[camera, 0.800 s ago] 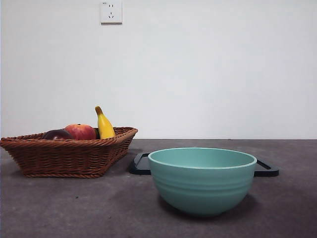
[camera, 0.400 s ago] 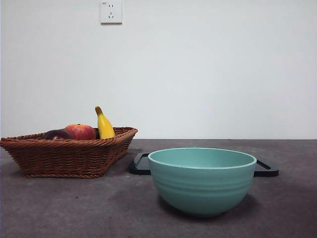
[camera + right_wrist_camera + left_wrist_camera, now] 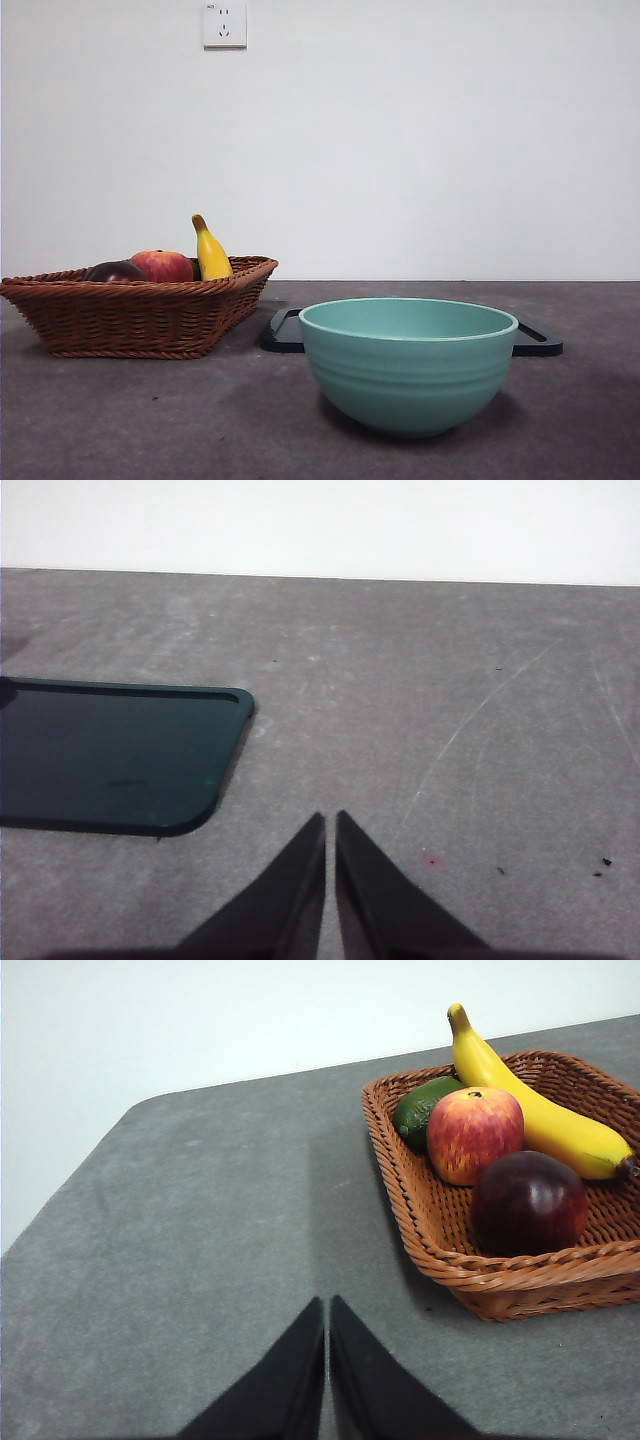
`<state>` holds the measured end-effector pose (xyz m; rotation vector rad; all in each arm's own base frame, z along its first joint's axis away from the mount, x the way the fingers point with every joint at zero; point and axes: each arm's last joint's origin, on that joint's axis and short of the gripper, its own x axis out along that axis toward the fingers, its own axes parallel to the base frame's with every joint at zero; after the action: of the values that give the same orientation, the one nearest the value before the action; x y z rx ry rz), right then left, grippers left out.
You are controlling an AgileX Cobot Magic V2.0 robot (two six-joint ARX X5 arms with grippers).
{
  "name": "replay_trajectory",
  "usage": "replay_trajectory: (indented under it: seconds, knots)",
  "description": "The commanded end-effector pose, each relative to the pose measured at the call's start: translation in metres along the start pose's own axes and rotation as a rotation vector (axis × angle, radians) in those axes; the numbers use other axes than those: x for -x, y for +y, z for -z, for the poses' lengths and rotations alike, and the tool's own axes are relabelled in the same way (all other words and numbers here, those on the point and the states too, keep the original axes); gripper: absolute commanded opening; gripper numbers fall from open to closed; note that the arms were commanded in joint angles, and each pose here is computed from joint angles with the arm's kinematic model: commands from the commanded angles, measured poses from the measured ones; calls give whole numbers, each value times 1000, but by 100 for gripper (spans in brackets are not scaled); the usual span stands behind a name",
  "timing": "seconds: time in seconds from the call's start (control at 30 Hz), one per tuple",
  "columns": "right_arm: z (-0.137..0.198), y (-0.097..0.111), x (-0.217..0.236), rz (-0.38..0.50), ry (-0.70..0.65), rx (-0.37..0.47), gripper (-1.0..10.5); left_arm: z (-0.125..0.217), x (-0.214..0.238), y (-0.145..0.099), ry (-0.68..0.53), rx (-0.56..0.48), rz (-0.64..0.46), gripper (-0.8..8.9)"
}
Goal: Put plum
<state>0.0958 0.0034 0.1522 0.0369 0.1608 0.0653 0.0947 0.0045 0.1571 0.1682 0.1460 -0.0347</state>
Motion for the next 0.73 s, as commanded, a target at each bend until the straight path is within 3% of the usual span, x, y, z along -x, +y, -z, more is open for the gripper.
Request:
replay_trajectory:
  seconds: [0.03,0.73]
  knots:
    - [2,0,0,-1,7,-14,7,7,-2,-1,28,10,0,7]
    - [0,0,0,-6,-12,-12,7,7,-2,-1,28,10,0,7]
